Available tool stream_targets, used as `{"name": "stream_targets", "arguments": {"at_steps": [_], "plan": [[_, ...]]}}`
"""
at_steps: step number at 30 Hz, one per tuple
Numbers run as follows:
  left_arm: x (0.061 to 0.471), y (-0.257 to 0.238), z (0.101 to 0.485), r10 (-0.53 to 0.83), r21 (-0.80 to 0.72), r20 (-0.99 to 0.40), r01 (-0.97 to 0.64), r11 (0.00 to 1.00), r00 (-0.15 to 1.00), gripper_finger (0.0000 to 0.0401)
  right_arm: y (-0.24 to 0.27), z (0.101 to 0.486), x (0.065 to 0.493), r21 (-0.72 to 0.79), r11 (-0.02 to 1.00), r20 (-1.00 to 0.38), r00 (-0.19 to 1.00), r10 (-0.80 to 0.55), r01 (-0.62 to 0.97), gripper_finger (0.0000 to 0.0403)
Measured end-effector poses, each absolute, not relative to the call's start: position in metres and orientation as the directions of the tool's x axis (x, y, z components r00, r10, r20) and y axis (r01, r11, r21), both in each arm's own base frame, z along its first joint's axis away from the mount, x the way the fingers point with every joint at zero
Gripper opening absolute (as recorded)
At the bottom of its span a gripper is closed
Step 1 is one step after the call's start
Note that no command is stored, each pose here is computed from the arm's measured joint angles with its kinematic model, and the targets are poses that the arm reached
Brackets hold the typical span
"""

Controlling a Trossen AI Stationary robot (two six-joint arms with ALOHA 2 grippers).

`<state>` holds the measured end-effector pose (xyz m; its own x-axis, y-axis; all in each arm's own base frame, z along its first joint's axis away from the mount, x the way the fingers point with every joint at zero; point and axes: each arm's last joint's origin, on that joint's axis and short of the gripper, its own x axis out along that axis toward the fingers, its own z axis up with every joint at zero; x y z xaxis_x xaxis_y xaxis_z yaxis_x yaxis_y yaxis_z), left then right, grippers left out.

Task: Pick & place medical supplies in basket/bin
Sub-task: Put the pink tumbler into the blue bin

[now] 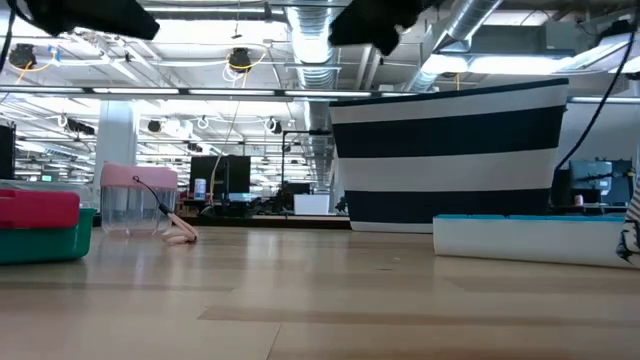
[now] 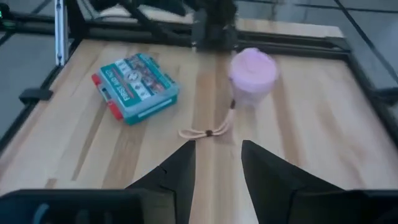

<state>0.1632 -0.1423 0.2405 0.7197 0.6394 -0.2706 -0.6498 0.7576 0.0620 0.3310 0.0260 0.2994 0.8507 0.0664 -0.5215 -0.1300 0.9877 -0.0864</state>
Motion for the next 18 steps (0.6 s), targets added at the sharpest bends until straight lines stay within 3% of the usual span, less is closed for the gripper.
{"name": "stream_targets", "arguments": {"at_steps": [5, 11, 18], "plan": [[0.166, -0.143, 0.234, 0.639, 0.053, -0.268, -0.652, 0.757, 0.721, 0.0072, 0.023, 0.262, 0.364, -0.129, 0.983, -0.515, 0.856, 0.048, -0.133, 0.0129], [0.166, -0.142, 0.235, 0.648, 0.038, -0.235, -0.659, 0.751, 0.725, 0.0072, 0.008, 0.215, 0.401, -0.03, 0.999, -0.467, 0.884, 0.013, -0.03, 0.013], [0.166, -0.142, 0.235, 0.646, 0.036, -0.244, -0.659, 0.751, 0.723, 0.0072, -0.002, 0.178, 0.426, -0.024, 1.0, -0.456, 0.89, -0.006, -0.006, 0.013]]}}
